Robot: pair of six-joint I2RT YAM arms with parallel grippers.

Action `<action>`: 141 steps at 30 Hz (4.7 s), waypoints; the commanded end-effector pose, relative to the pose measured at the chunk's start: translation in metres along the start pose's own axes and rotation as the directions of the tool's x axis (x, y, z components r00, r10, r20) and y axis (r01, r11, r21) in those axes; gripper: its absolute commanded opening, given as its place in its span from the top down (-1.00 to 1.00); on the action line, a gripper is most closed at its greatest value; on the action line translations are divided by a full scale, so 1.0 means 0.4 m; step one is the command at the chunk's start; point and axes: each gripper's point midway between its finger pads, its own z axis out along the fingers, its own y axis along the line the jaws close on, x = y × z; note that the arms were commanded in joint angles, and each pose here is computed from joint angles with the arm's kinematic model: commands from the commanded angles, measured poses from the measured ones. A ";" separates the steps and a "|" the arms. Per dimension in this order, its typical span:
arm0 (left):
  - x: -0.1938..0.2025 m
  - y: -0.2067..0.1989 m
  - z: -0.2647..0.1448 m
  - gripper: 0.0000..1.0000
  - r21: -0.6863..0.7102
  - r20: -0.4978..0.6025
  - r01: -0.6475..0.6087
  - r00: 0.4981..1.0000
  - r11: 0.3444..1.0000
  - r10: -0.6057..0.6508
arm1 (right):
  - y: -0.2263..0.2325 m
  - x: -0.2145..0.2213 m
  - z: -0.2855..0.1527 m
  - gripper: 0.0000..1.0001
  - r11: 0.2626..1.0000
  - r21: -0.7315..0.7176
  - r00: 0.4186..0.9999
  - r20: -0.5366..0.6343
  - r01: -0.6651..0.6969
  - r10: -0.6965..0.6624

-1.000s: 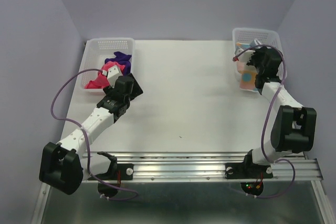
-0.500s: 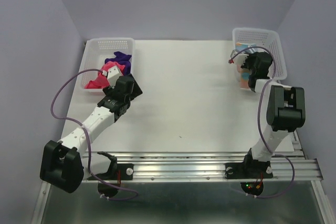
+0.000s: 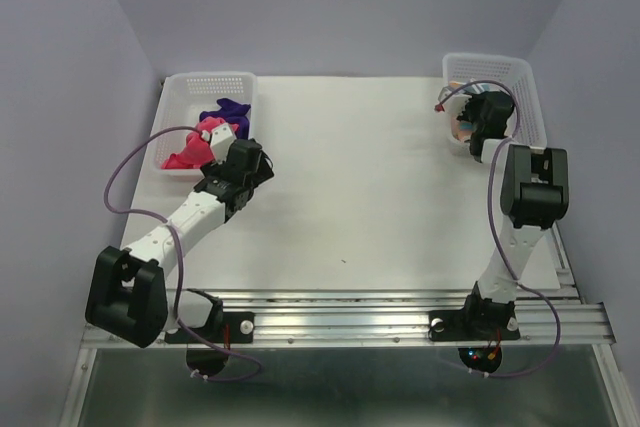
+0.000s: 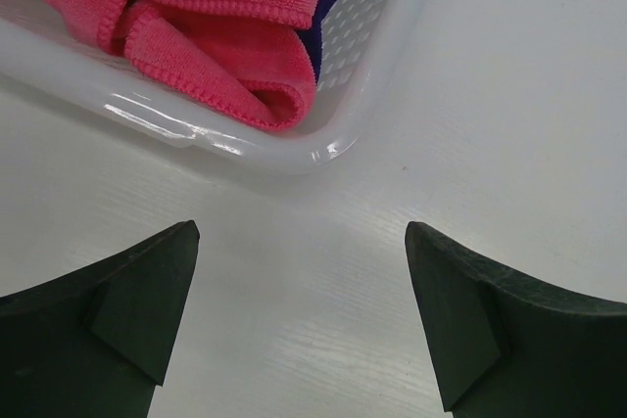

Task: Fold and stack the towels
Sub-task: Neatly place the folded towel into the bin, then grab crumpled towel, then move the towel to the center of the board

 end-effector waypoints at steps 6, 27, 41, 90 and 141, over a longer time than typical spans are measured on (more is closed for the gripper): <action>-0.043 -0.032 0.027 -0.97 -0.018 0.026 0.014 1.000 1.000 -0.013 | -0.086 -0.014 0.052 0.96 0.990 0.141 0.998 0.063 -0.004 -0.005; -0.032 -0.061 0.050 -0.98 -0.001 -0.006 0.012 1.000 1.000 -0.012 | -0.056 0.013 0.103 0.00 0.980 0.185 0.996 0.052 -0.077 0.068; -0.093 -0.099 -0.014 -0.97 0.124 0.049 0.040 0.998 0.991 -0.047 | -0.195 0.002 -0.011 -1.00 0.930 0.293 0.975 0.067 -0.221 0.210; -0.366 0.164 0.212 -0.60 -0.056 0.080 0.172 0.983 0.983 -0.168 | 0.142 -0.485 -0.617 -1.00 -0.195 -0.130 -0.149 -0.295 -0.972 0.944; -0.748 -0.650 -0.840 1.00 0.903 0.424 -0.395 0.880 0.167 -0.213 | -0.061 -0.308 -0.763 -1.00 -0.380 0.130 -0.375 0.067 -0.916 0.925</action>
